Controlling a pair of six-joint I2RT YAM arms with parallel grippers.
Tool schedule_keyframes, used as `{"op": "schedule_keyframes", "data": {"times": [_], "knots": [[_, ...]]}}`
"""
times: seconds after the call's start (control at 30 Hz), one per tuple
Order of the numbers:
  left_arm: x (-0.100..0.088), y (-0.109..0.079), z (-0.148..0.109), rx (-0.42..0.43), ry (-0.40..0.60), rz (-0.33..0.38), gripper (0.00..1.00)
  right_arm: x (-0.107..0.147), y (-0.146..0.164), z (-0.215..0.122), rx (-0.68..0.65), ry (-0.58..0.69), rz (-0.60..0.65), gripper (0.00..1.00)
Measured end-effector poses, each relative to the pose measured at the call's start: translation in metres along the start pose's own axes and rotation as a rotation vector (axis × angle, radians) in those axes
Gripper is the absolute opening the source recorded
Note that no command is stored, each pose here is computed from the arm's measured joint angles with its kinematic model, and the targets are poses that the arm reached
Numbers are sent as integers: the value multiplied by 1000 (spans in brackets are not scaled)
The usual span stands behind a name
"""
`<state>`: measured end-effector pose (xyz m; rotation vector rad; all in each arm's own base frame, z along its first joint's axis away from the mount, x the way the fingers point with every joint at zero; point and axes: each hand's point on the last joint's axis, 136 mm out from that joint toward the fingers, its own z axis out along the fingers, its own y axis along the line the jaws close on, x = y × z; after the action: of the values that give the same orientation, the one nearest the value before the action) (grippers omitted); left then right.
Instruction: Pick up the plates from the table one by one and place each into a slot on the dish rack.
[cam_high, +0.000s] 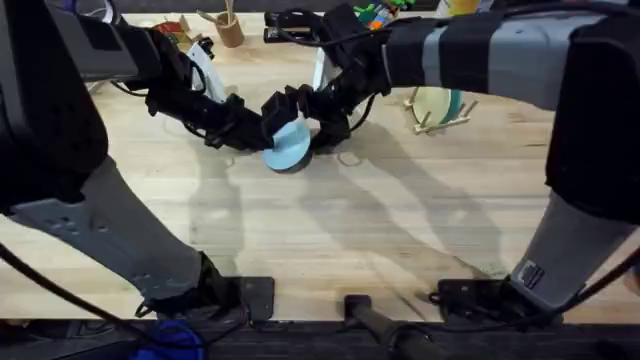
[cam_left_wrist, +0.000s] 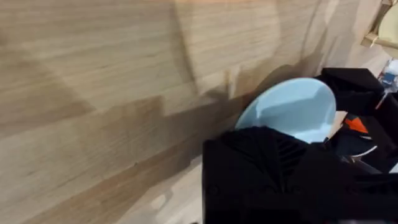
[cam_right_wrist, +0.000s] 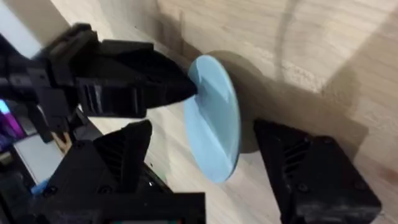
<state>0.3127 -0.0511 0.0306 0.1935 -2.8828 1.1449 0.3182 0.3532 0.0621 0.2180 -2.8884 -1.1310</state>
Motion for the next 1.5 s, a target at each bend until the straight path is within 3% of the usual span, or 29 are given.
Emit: {"op": "schedule_keyframes", "data": {"times": [0.43,0.53,0.8,0.9,0.93,1.5], "knots": [[0,0,0,0,0,0,43,-2,1,-1,-3,-5,29,992],[0,0,0,0,0,0,43,-2,0,0,-1,-5,33,929],[0,0,0,0,-1,1,42,0,-6,7,9,11,50,444],[0,0,0,2,-1,-1,43,0,-8,6,14,13,61,101],[-1,0,-2,5,-4,-4,43,-1,-5,5,-7,16,62,55],[2,-2,-1,7,7,-9,41,2,-3,0,-44,51,68,31]]}}
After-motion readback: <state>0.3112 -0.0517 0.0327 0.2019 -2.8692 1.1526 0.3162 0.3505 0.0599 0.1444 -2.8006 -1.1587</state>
